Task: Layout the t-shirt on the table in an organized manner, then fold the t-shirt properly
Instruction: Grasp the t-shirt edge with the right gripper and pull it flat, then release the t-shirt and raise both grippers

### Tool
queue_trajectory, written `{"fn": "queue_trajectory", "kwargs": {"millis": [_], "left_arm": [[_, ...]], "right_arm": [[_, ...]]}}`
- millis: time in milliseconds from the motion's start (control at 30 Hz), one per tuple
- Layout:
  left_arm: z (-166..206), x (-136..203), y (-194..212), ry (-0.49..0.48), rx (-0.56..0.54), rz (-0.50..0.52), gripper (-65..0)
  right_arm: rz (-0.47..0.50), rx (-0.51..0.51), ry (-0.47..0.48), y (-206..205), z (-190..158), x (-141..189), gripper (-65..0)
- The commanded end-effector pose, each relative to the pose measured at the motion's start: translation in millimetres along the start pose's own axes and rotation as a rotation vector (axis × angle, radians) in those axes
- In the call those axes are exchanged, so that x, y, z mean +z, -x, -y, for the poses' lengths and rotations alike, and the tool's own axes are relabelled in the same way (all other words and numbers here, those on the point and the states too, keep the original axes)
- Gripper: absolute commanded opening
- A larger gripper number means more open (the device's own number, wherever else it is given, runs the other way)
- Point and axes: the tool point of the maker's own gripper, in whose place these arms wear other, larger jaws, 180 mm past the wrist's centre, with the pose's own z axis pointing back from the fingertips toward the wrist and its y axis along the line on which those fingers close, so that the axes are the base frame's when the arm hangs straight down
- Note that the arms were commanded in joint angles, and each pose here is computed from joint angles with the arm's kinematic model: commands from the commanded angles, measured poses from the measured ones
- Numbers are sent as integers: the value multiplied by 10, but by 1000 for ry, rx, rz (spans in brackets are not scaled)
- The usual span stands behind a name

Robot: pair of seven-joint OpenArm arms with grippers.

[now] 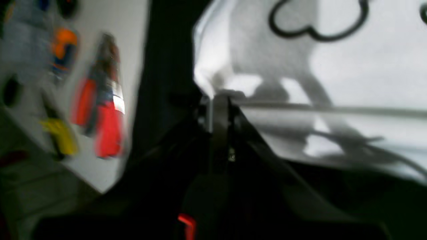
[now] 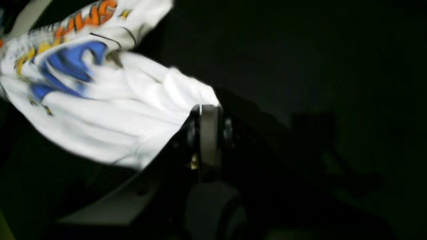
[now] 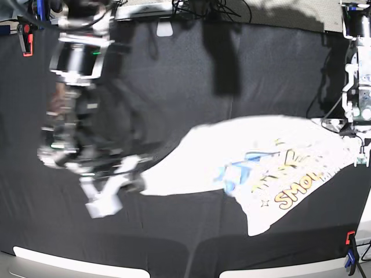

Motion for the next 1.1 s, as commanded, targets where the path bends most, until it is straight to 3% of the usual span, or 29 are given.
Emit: {"fn": "queue_trajectory", "kwargs": {"millis": [0, 133, 367, 533, 600, 700, 900, 1067], "left_arm": [[-81, 78, -170, -3, 18, 39, -650], [349, 304, -284, 236, 79, 54, -650], [1084, 1204, -754, 676, -113, 330, -650], [1386, 1824, -812, 899, -257, 474, -650], [1419, 1896, -819, 927, -279, 500, -650], [1377, 1839, -834, 885, -286, 502, -650], [1168, 1570, -811, 696, -338, 457, -650], [1185, 1423, -426, 687, -372, 338, -650]], "right_arm": [[63, 26, 27, -249, 142, 150, -650], [94, -9, 134, -310, 637, 580, -650], [164, -36, 329, -464, 1329, 1393, -650], [212, -25, 497, -606, 1751, 2090, -650], [207, -23, 526, -633, 1825, 2293, -650], [178, -31, 479, -614, 1765, 2348, -650], [135, -60, 424, -403, 1653, 2101, -650], [134, -82, 375, -331, 1540, 1895, -650]]}}
